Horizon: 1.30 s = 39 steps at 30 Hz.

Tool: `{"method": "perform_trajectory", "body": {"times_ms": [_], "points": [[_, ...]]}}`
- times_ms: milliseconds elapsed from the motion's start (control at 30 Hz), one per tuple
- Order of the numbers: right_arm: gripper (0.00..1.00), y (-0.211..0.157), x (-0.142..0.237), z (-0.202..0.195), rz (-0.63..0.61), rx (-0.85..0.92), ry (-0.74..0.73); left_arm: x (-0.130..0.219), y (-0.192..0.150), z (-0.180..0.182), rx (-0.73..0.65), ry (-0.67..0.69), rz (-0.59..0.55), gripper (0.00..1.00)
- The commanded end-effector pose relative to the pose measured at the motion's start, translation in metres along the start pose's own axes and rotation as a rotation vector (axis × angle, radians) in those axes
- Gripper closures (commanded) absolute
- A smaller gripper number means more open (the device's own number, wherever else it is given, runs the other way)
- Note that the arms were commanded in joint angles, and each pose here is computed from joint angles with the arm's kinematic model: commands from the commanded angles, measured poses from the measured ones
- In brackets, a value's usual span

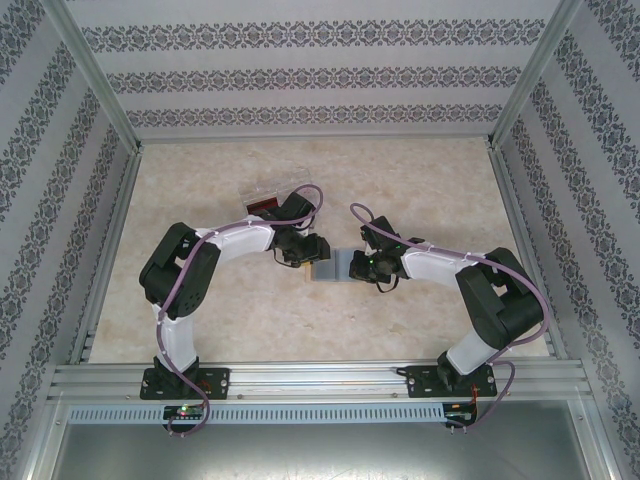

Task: Take the credit cards out of the card holder

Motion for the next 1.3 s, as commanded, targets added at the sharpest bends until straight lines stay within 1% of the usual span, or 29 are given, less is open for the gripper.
{"method": "perform_trajectory", "body": {"times_ms": [0, 100, 267, 367, 433, 567, 767, 867, 1033, 1267], "points": [[0.86, -0.007, -0.006, -0.013, 0.032, -0.015, -0.094, -0.007, 0.001, -0.003, -0.012, -0.017, 0.027, 0.5], [0.86, -0.007, -0.008, -0.014, 0.035, -0.016, -0.096, -0.008, 0.0, -0.005, -0.015, -0.05, 0.041, 0.5], [0.86, -0.007, -0.01, -0.014, 0.041, -0.016, -0.097, -0.006, 0.001, -0.01, -0.035, -0.089, 0.048, 0.6], [0.86, -0.007, -0.011, -0.015, 0.043, -0.017, -0.1, -0.003, 0.001, -0.012, -0.042, -0.098, 0.047, 0.62], [0.86, -0.006, -0.012, -0.014, 0.044, -0.016, -0.098, -0.003, 0.001, -0.013, -0.047, -0.106, 0.047, 0.63], [0.86, -0.006, -0.011, -0.013, 0.044, -0.013, -0.097, -0.004, 0.002, -0.015, -0.049, -0.126, 0.056, 0.6], [0.86, -0.002, -0.003, -0.01, 0.024, -0.015, -0.067, 0.0, 0.003, -0.027, -0.058, -0.25, 0.059, 0.57], [0.85, 0.001, 0.012, -0.006, -0.022, -0.012, -0.024, 0.002, 0.007, -0.034, -0.066, -0.301, 0.056, 0.57], [0.8, 0.0, 0.04, -0.003, -0.118, 0.002, 0.025, -0.001, 0.007, -0.047, -0.088, -0.375, 0.061, 0.57], [0.76, -0.009, 0.073, -0.015, -0.259, -0.004, 0.028, -0.021, 0.007, -0.072, -0.123, -0.415, 0.09, 0.57]]}}
Point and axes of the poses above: each hand's point on the last joint's axis, 136 mm out from that joint toward the fingers, its own x axis back along the fingers, its own z axis along the line the jaws close on, y = z × x, the point moved 10 cm from there along x, back along the fingers, and after that the axes turned 2 degrees about x, right-handed, at the moved point
